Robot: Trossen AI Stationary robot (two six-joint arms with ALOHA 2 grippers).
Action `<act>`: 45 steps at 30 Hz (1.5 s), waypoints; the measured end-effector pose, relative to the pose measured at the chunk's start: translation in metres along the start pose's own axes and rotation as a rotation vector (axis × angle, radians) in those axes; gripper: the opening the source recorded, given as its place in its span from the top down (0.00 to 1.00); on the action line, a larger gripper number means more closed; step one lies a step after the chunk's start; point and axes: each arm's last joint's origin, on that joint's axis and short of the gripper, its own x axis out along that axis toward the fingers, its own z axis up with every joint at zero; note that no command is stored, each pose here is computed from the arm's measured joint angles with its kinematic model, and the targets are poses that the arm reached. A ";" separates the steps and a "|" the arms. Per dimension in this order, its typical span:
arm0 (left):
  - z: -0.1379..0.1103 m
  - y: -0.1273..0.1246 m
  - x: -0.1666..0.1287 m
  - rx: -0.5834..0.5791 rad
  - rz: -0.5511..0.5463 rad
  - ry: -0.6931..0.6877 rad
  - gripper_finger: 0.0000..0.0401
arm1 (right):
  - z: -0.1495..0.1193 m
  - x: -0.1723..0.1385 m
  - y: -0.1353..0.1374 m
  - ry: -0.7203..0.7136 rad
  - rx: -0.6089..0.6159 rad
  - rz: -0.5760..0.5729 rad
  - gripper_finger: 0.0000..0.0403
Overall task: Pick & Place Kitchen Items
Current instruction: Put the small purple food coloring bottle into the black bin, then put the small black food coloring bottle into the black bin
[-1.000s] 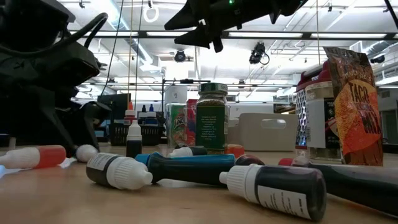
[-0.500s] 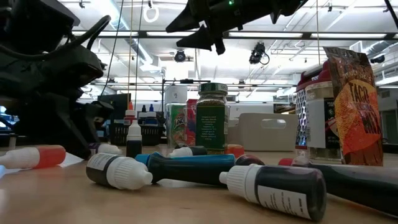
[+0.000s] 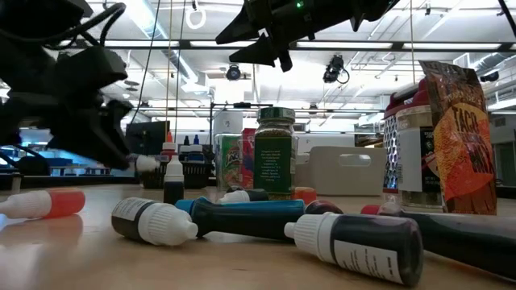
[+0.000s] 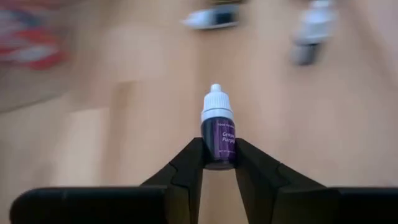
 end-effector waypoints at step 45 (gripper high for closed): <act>-0.046 0.193 -0.001 -0.593 0.571 0.156 0.57 | -0.006 0.000 -0.001 0.059 -0.050 -0.011 0.36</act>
